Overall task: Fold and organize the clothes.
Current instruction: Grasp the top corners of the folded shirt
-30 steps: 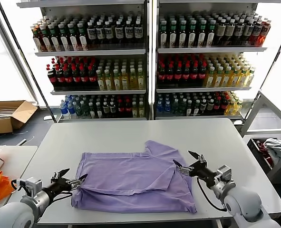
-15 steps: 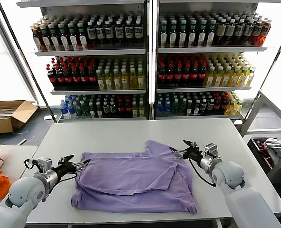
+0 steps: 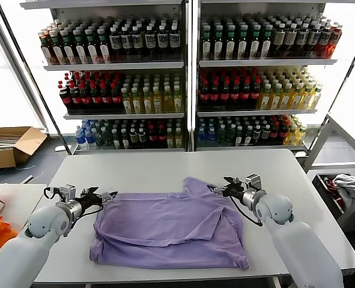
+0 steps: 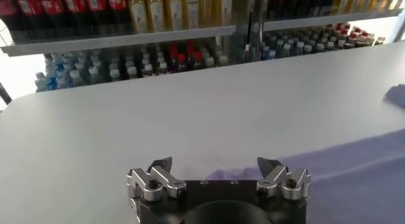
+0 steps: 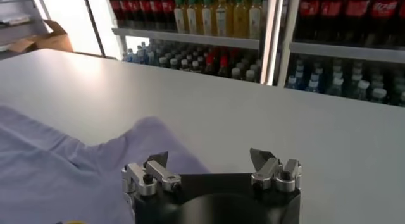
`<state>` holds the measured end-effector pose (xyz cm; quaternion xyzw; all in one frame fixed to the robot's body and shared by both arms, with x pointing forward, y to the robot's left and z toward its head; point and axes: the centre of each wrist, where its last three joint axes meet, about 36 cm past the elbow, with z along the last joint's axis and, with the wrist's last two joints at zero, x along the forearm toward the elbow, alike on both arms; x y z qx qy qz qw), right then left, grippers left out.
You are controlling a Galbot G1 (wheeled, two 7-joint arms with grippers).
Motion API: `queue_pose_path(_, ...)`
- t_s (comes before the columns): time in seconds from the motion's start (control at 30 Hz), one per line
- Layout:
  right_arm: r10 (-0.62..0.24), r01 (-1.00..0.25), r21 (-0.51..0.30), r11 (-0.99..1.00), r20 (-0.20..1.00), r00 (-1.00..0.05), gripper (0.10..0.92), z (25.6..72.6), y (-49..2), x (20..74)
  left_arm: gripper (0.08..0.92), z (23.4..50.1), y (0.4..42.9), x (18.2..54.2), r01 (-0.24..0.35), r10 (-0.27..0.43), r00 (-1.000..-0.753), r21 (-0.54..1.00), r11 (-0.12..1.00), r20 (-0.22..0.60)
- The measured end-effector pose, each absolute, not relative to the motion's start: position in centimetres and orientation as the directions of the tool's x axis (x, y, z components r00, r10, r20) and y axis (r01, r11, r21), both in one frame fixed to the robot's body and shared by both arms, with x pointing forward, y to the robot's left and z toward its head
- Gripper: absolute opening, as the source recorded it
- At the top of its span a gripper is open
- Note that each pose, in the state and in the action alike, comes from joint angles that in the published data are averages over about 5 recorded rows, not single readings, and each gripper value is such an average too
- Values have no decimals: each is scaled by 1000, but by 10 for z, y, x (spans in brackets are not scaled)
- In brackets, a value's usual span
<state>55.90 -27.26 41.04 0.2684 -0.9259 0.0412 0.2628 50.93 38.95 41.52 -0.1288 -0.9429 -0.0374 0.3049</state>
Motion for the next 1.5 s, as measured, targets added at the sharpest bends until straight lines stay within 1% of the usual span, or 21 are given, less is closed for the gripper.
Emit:
queue_pose_path(0.07, -477, -522, 66, 850, 516, -711, 802, 407, -271, 560, 823, 415, 390, 511, 267, 219, -779, -5, 964, 588)
queue_pose_path(0.17, -478, -525, 68, 848, 525, -704, 755, 403, -269, 561, 823, 414, 390, 512, 271, 219, -775, 0, 962, 593)
queue_pose_path(0.3, -484, -534, 69, 842, 532, -695, 657, 400, -267, 561, 822, 410, 390, 510, 277, 219, -767, 4, 961, 603)
queue_pose_path(0.4, -489, -542, 68, 838, 537, -688, 579, 398, -267, 561, 798, 407, 389, 507, 282, 221, -760, 3, 959, 611)
queue_pose_path(0.5, -492, -548, 68, 834, 543, -681, 501, 396, -267, 559, 732, 406, 388, 503, 289, 226, -755, 3, 957, 616)
queue_pose_path(0.87, -505, -559, 80, 825, 550, -665, 181, 390, -264, 554, 413, 399, 389, 489, 310, 246, -741, -6, 951, 626)
queue_pose_path(0.97, -506, -558, 84, 825, 549, -666, 119, 390, -265, 553, 327, 399, 390, 487, 316, 251, -738, -7, 949, 627)
queue_pose_path(1.13, -508, -554, 90, 828, 538, -673, 107, 392, -266, 550, 180, 400, 389, 485, 328, 261, -738, -7, 945, 623)
queue_pose_path(1.23, -511, -550, 95, 830, 526, -680, 107, 396, -267, 548, 114, 401, 388, 484, 332, 264, -742, -5, 943, 616)
queue_pose_path(1.33, -518, -548, 104, 830, 507, -689, 107, 403, -269, 545, 90, 402, 385, 483, 332, 266, -749, -4, 943, 607)
queue_pose_path(1.5, -542, -555, 120, 823, 458, -705, 107, 419, -273, 536, 86, 406, 382, 481, 332, 270, -762, -4, 943, 589)
